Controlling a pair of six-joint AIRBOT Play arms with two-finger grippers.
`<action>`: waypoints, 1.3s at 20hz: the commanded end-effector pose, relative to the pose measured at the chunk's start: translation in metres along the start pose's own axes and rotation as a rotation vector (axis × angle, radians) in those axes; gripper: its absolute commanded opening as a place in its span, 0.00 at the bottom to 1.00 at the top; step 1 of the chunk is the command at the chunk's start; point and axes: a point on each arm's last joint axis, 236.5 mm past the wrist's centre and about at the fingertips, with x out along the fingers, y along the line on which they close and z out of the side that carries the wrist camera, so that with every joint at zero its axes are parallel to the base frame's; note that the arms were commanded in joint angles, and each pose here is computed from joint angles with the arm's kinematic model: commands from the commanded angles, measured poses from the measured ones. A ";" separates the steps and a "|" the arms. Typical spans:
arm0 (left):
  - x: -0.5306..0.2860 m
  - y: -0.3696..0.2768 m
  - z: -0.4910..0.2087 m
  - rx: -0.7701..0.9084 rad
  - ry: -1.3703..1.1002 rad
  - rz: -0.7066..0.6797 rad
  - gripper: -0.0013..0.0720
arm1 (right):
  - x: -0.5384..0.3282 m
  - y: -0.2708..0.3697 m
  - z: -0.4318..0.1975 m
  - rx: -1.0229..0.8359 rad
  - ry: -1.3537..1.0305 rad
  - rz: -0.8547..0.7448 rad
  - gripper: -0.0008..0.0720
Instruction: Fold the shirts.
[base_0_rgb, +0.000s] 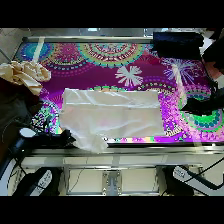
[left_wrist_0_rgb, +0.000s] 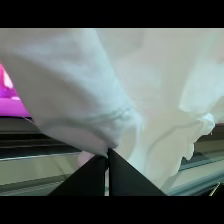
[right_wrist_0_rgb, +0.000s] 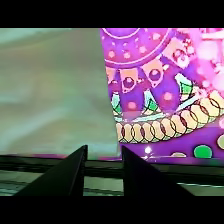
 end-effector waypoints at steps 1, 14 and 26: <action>-0.008 -0.019 -0.007 0.048 0.005 -0.059 0.03 | -0.008 -0.022 -0.018 -0.010 0.046 -0.099 0.35; -0.022 -0.031 -0.004 0.117 -0.070 -0.072 0.03 | 0.142 -0.002 -0.140 0.489 0.141 0.262 0.77; -0.023 -0.033 0.001 0.117 -0.089 -0.077 0.03 | 0.139 0.006 -0.122 0.522 0.084 0.312 0.03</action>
